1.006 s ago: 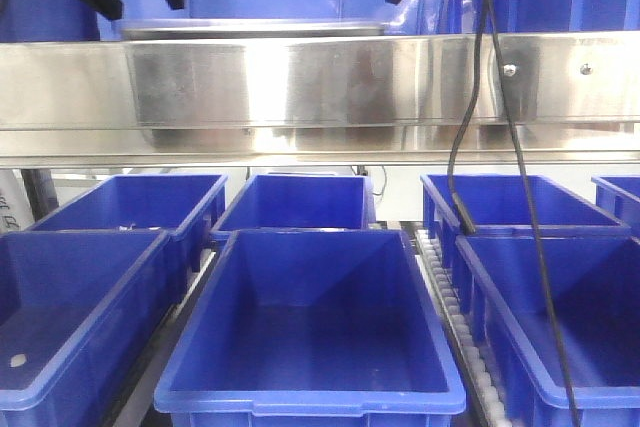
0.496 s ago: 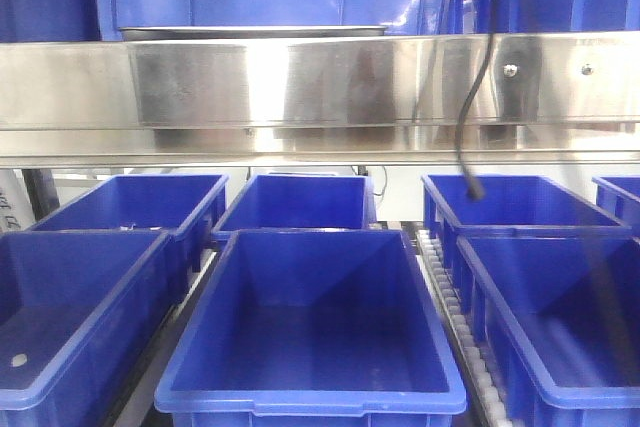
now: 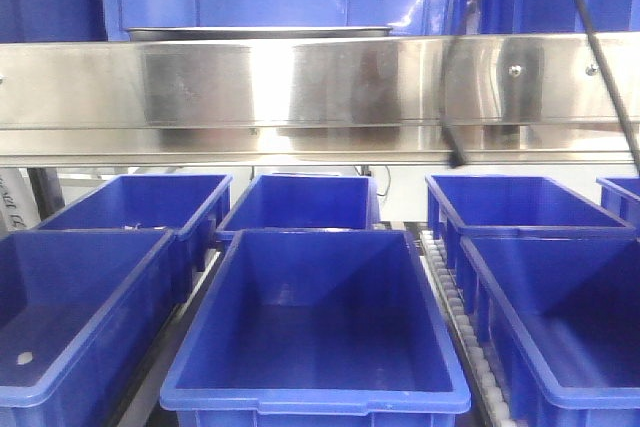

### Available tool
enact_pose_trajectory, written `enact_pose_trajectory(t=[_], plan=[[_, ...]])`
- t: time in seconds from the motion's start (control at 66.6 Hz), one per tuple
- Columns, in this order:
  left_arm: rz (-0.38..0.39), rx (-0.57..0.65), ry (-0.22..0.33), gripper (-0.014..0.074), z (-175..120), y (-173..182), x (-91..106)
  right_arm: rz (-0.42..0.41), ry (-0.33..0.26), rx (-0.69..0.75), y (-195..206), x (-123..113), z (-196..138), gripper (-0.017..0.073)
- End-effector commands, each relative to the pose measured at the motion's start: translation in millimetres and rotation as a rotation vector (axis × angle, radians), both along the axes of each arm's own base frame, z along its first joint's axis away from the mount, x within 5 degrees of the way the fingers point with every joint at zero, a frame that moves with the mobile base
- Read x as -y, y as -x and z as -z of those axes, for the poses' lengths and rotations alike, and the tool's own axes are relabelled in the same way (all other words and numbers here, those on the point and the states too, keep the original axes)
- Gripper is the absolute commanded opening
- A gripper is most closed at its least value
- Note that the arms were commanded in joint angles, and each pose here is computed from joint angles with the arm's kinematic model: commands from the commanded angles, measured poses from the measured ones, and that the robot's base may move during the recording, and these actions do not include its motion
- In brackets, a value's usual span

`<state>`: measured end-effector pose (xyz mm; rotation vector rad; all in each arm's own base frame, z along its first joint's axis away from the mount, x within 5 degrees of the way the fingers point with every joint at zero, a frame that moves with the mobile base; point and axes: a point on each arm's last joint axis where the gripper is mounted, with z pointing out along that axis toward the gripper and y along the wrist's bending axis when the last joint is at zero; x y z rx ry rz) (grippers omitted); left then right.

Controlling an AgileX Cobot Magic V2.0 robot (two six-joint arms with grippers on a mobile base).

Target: Stack silver trays without gaps

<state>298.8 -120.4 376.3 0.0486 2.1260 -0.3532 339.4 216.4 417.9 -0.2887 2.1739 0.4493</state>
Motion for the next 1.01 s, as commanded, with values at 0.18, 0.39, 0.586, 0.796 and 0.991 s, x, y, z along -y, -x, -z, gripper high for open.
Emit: enact_pose_trajectory(t=[0.18,0.39,0.586,0.796,0.991], plan=[[0.1,0.172,0.065,0.0013,-1,50,0.6,-0.089,0.01,0.175,41,14,-20,-0.0017],[0.122,0.266,0.066,0.0013,-1,76,-11.6,-0.1,-0.038,0.289,82,42,-11,-0.0017],[0.15,0.349,0.044,0.0013,7,100,-22.6,-0.121,-0.026,0.396,116,66,12,-0.0017],[0.18,0.422,0.002,0.0013,23,131,-37.4,-0.137,-0.05,0.467,162,96,39,-0.0017],[0.199,0.525,-0.06,0.0013,33,168,-56.7,-0.13,-0.075,0.51,208,128,55,-0.0017]])
